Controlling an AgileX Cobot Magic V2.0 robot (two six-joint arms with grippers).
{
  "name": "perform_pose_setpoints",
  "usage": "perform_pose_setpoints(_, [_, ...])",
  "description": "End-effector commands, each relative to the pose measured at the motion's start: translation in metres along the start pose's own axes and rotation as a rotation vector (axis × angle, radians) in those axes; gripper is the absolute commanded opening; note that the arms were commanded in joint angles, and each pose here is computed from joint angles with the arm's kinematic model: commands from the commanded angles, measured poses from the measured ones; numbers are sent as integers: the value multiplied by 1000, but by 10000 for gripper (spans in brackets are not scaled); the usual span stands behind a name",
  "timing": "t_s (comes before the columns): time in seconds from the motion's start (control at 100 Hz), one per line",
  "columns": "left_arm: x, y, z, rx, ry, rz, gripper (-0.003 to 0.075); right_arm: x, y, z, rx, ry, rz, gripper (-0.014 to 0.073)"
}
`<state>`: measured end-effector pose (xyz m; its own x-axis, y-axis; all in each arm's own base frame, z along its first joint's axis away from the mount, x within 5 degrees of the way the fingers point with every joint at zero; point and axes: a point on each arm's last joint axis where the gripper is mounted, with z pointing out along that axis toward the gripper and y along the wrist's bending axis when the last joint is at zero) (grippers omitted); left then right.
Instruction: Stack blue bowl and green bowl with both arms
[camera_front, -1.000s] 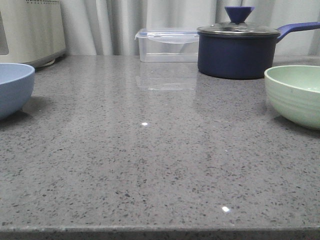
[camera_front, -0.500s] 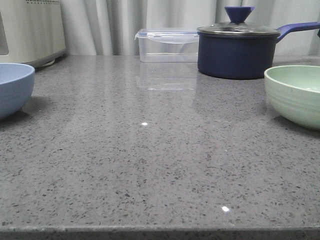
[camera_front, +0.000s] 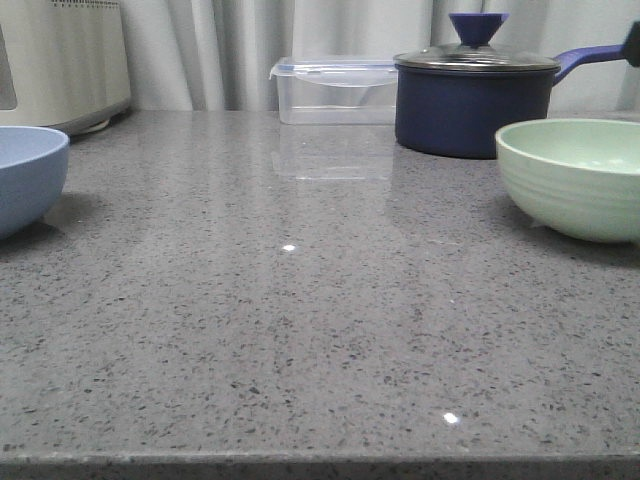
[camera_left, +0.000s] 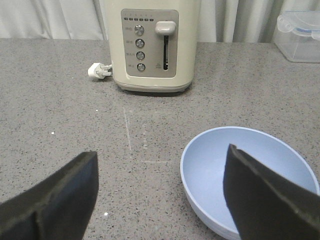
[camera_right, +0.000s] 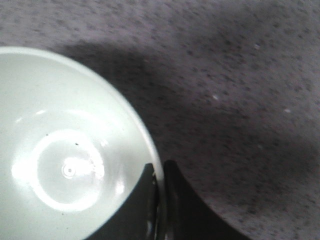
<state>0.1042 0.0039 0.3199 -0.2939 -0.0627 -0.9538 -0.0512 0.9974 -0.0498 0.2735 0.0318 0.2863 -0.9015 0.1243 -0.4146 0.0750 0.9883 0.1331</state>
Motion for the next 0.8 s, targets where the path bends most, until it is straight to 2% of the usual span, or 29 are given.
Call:
perform_pose_setpoints(0.0, [-18,-1,-3,6,-108,-7,512,-12,16,-20,-57,-107,-40,-80])
perform_pose_setpoints(0.24, [-17,-1,-3,6,-98,-7,512,-22,72,-25,-177,-133,-164,-80])
perform_pose_setpoints(0.48, [-16,-1,-3,6,-84,-7,512,-25,129,-9,-256,-105,-283,-80])
perform_pose_setpoints(0.62, [-16,-1,-3,6,-84,-7,512,-29,147,1,-279,-101,-300,-80])
perform_pose_setpoints(0.79, [-16,-1,-3,6,-84,-7,512,-33,154,9,-284,-81,-300,-80])
